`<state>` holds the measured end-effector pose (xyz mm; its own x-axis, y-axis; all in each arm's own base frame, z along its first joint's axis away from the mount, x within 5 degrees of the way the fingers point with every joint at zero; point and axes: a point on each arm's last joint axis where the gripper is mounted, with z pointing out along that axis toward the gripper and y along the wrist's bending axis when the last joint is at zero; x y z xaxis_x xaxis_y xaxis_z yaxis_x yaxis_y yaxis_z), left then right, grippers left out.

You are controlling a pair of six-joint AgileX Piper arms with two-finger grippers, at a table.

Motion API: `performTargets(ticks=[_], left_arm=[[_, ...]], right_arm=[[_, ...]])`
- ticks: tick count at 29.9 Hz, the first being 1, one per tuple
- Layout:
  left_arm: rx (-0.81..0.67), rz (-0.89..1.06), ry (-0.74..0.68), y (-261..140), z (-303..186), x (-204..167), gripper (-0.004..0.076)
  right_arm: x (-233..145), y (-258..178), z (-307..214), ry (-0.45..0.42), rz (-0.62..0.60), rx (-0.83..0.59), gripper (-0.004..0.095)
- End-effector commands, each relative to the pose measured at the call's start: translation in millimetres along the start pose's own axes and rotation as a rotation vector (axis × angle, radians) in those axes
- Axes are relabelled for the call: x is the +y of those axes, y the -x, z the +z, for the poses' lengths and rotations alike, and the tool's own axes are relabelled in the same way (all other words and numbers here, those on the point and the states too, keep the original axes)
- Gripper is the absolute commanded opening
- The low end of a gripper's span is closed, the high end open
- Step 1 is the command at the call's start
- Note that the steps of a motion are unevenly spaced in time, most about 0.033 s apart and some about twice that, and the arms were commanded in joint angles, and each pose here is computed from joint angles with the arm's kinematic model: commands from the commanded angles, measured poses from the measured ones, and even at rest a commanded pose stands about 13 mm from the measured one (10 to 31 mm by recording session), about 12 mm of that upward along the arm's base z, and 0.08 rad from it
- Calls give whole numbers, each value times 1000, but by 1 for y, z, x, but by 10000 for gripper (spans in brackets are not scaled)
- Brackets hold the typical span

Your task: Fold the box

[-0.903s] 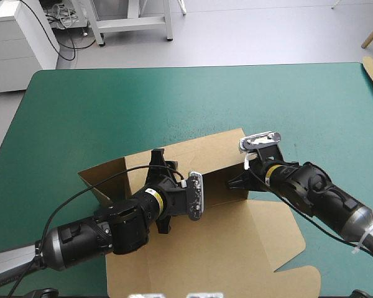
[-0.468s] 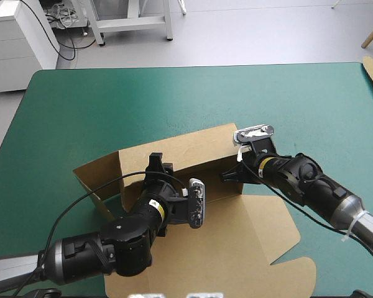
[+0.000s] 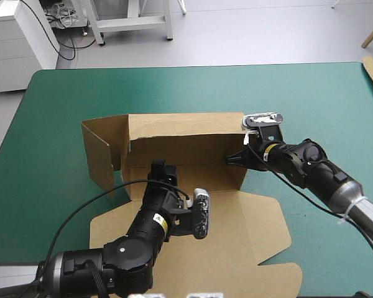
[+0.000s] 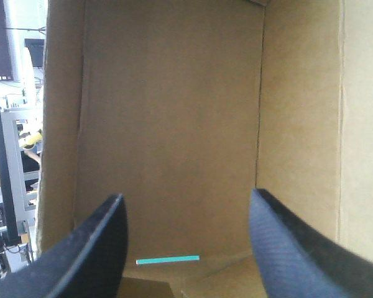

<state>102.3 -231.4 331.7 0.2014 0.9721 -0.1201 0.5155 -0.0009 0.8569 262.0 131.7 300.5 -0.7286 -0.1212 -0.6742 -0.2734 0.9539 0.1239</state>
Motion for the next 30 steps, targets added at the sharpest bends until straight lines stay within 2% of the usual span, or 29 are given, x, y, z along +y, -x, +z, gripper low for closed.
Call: performTargets(ticks=[1,7,12,23,26,30], left_arm=[[-27,-29,100,-1,-10,18,410],[-68,-49,190,4,-18,40,409],[-123,-116,208,6,-27,65,410],[-140,-396,59,-30,-7,129,409],[-96,-479,50,-49,-1,142,408],[-55,-589,-8,-78,9,149,356]], right_arm=[[-7,2,-1,-46,-42,37,-21],[-10,0,-6,-76,-72,120,-21],[-8,13,-20,-86,-91,136,-22],[-5,45,-44,-108,-162,165,-22],[-13,54,-41,-125,-146,199,-21],[-38,64,-28,-147,-98,293,-22]])
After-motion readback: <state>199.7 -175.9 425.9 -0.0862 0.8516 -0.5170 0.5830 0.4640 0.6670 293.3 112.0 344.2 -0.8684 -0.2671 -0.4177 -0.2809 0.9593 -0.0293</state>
